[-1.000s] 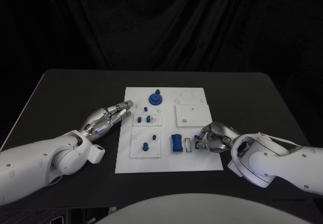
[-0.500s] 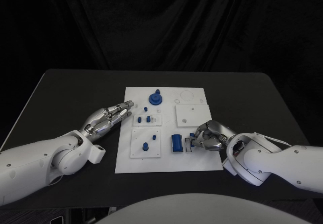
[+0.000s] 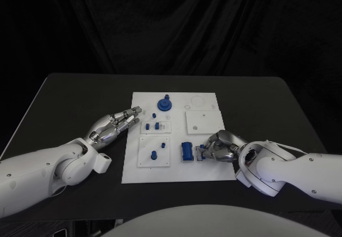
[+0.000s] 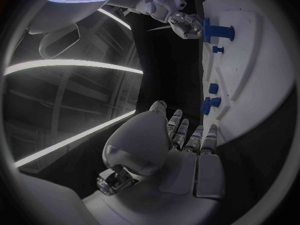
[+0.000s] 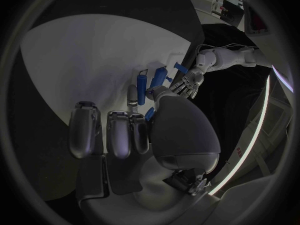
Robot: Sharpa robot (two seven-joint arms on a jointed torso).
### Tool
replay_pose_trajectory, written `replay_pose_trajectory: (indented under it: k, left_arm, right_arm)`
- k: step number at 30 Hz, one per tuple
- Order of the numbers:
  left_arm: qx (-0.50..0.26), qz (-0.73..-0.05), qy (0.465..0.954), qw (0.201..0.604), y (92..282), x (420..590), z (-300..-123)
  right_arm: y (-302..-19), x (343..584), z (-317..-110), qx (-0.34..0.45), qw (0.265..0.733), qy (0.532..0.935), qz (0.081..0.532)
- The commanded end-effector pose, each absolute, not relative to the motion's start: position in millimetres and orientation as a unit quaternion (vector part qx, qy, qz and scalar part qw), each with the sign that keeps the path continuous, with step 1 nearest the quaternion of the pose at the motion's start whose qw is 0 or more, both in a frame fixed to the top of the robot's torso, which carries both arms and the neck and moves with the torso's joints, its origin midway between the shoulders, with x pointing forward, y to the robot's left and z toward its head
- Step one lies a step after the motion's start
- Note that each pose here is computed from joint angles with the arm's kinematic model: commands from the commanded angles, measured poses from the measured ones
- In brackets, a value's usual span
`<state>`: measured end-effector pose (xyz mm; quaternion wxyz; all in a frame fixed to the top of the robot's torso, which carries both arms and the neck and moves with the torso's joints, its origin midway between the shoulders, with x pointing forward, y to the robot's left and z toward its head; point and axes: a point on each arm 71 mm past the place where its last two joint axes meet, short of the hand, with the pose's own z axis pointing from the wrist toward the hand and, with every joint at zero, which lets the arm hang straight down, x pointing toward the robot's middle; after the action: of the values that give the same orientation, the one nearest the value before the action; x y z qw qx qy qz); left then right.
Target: Assemble the parts on the task board
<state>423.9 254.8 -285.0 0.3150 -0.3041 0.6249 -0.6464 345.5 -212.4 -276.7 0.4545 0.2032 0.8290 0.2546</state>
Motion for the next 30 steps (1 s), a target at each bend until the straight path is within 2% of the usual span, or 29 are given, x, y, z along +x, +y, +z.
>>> replay_pose_trajectory:
  k: [1,30]
  left_arm:
    - [-0.291,-0.675,0.598,0.320,253.2,422.6,-279.9]
    - [-0.293,-0.673,0.601,0.314,253.2,421.8,-282.5]
  right_arm:
    - [-211.5,343.5,-280.9,0.202,0.439,0.841,0.243]
    - [-210.8,347.5,-281.9,0.209,0.450,0.834,0.243]
